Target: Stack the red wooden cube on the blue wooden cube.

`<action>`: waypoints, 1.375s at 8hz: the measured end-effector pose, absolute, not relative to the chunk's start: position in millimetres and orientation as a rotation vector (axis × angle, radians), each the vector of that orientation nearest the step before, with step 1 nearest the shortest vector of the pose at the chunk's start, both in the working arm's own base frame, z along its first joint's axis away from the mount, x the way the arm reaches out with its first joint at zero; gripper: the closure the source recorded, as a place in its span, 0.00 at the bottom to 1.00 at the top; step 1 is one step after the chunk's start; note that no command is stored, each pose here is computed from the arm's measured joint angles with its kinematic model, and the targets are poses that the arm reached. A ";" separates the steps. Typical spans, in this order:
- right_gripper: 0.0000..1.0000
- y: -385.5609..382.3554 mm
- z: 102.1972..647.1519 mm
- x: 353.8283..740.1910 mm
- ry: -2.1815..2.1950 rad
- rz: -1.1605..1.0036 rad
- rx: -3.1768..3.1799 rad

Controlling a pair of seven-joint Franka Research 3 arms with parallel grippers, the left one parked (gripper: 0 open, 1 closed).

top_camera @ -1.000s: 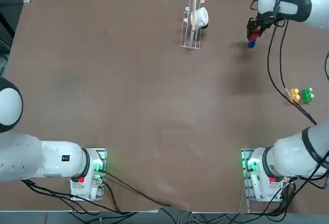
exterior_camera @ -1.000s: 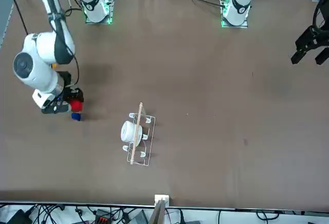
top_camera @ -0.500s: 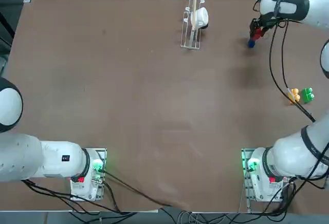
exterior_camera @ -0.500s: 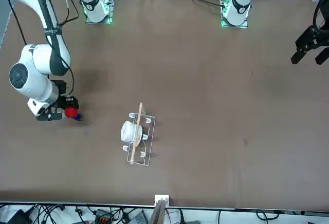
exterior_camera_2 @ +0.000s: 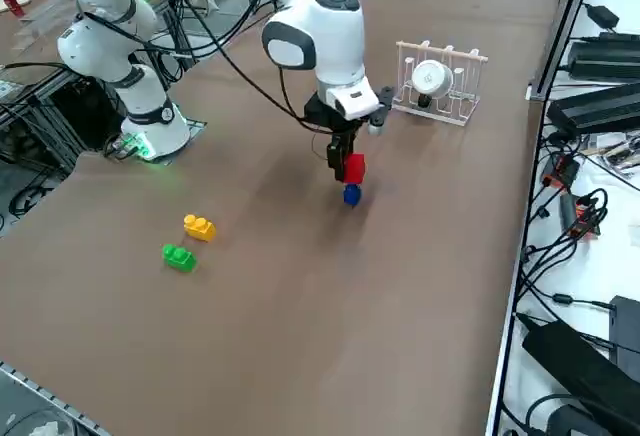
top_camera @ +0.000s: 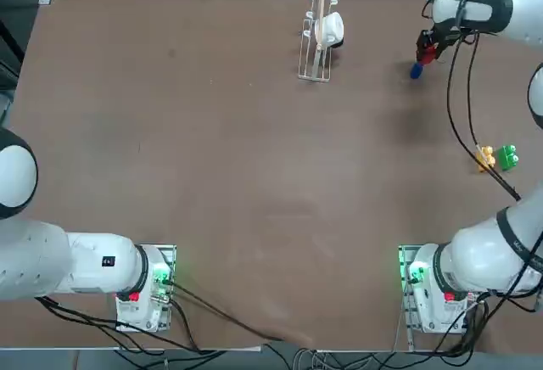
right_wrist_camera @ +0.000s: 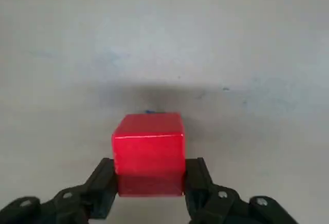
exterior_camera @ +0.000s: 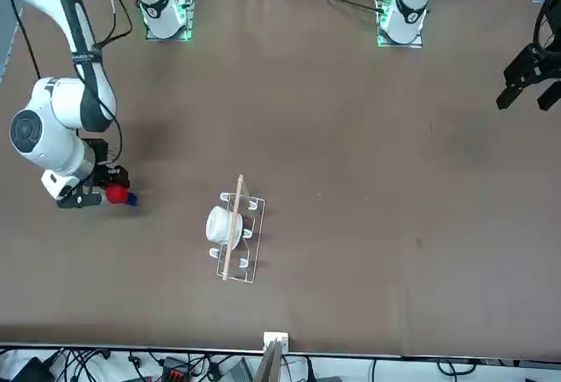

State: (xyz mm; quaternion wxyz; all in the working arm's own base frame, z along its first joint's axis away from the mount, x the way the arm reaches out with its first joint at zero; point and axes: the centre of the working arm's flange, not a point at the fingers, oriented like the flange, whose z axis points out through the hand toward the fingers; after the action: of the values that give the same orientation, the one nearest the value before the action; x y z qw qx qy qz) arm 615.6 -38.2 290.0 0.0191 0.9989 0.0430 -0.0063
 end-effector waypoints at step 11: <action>0.30 -36.8 269.2 615.5 0.135 -0.069 3.106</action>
State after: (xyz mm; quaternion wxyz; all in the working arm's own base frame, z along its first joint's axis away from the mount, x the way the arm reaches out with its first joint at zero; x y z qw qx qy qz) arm 615.5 -36.8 269.2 0.0161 0.9987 0.0434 -0.0221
